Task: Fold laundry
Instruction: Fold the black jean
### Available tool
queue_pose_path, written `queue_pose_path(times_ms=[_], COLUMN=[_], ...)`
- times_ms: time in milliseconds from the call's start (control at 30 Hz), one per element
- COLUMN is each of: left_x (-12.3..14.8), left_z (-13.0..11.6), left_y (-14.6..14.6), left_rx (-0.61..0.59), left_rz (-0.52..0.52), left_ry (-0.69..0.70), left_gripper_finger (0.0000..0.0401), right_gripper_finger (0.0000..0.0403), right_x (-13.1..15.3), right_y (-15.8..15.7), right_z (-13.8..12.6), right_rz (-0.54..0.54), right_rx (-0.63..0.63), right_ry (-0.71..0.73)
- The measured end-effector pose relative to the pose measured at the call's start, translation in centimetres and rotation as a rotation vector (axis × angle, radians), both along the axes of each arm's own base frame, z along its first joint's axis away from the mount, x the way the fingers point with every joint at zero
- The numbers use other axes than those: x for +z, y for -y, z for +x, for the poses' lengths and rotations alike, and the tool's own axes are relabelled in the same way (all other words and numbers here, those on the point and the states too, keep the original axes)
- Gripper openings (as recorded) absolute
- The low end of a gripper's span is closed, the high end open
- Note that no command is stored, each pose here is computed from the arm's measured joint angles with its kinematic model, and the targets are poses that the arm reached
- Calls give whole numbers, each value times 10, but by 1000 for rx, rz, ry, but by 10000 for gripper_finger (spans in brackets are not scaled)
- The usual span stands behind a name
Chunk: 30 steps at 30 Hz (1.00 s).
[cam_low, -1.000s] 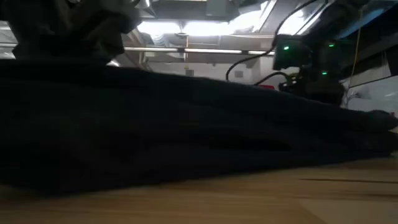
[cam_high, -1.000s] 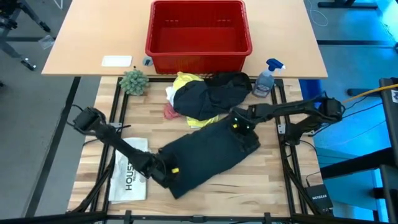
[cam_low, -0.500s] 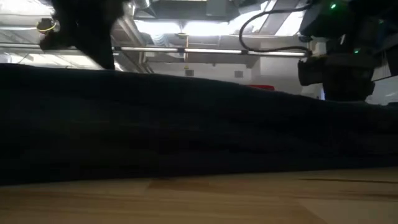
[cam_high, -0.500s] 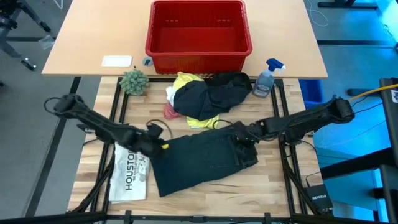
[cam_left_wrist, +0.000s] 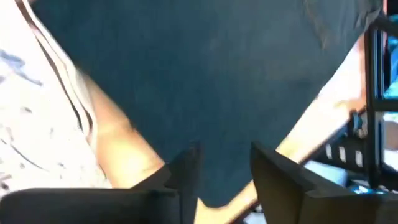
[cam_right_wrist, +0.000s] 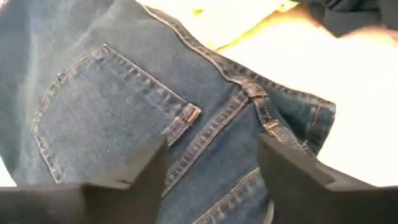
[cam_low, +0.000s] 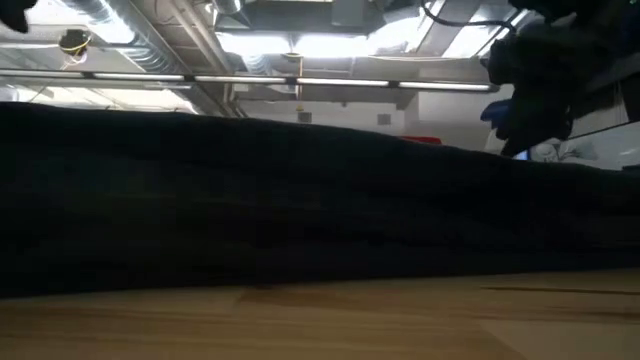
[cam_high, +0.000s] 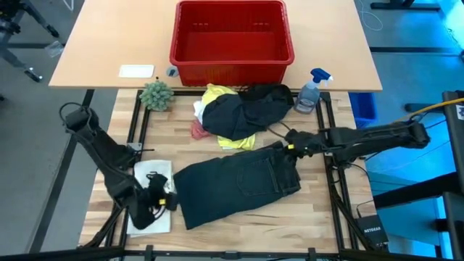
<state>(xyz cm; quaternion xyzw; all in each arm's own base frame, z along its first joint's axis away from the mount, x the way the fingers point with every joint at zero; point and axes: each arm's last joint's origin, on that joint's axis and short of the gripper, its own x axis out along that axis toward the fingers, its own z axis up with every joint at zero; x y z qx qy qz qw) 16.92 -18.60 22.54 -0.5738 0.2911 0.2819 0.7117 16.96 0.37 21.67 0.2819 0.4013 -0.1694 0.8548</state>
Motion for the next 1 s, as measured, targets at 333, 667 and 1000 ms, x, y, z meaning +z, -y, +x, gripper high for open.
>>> queue_pose_path(times_ms=[333,667,1000], left_x=[-40,-59,-95], left_z=[7,-1,-4], left_y=[-2,-8,-18], left_rx=[-11,-24,-3], left_rz=[-60,-64,-112], left_ry=[-113,-155,33], left_gripper_finger=[186,186,187], right_gripper_finger=[296,289,289], right_x=[-3,-5,-6], right_y=[3,3,3], right_z=[-2,-5,-5], right_rz=[50,64,79], right_rx=[-17,-26,-45], right_ry=[-41,-77,-85])
